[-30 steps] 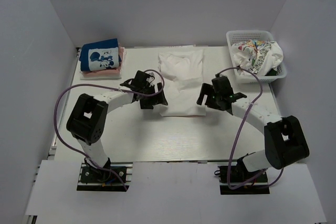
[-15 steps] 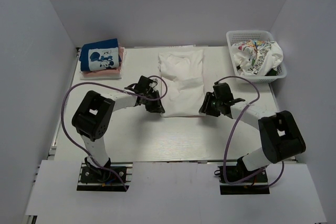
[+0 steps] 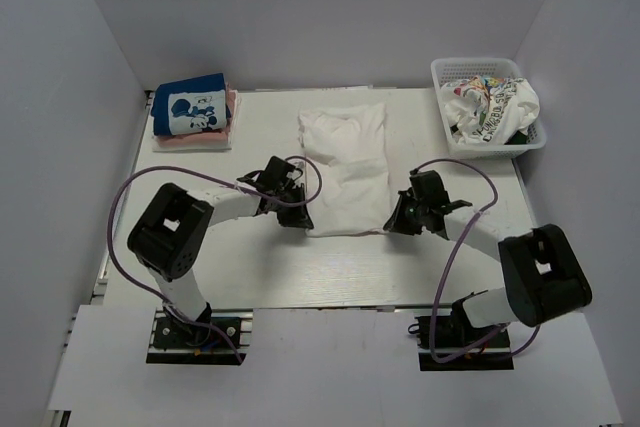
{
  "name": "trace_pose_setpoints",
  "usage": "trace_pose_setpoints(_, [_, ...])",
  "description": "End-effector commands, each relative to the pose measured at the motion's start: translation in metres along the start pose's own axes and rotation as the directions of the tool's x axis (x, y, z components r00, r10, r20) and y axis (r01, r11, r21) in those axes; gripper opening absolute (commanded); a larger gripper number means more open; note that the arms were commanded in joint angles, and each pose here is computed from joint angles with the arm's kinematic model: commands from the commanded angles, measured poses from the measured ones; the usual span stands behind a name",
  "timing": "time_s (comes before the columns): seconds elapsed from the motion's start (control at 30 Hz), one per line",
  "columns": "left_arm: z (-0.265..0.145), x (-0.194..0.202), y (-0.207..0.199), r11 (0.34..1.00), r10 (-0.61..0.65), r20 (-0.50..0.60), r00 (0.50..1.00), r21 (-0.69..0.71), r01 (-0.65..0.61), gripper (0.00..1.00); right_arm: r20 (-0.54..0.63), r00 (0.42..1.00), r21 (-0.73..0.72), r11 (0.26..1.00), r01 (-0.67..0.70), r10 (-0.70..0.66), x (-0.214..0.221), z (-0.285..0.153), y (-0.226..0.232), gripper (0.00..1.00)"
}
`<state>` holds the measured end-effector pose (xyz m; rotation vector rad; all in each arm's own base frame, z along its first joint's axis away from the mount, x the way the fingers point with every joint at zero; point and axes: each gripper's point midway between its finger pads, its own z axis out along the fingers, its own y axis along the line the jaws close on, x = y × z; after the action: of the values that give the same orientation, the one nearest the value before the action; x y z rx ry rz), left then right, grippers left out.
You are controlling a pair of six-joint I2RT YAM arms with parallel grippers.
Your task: Fold and stack the t-shirts
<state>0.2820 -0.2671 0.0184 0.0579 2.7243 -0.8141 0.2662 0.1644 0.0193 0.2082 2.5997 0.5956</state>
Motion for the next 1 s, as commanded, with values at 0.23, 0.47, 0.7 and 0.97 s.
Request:
trace_pose_setpoints(0.23, [-0.093,0.074,-0.053,0.973,0.154,-0.134,0.979,0.195,-0.126,0.00,0.054,0.997,-0.267,0.961,0.071,-0.059,0.022,-0.101,0.049,0.00])
trace_pose_setpoints(0.47, [-0.145,0.028,-0.091,0.953,0.192,0.114,0.975,0.217,-0.213,0.00,0.175,0.979,-0.323,0.934,0.154,-0.101,-0.017,-0.148,0.083,0.00])
trace_pose_setpoints(0.7, [-0.166,-0.056,-0.080,0.999,0.048,0.369,0.928,-0.023,-0.043,0.00,0.252,0.962,-0.204,0.966,0.157,-0.103,-0.087,-0.138,0.099,0.00])
trace_pose_setpoints(0.97, [-0.164,-0.122,-0.066,0.983,0.013,0.476,0.879,-0.168,0.077,0.00,0.298,0.946,-0.164,0.970,0.182,-0.127,-0.147,-0.124,0.122,0.00])
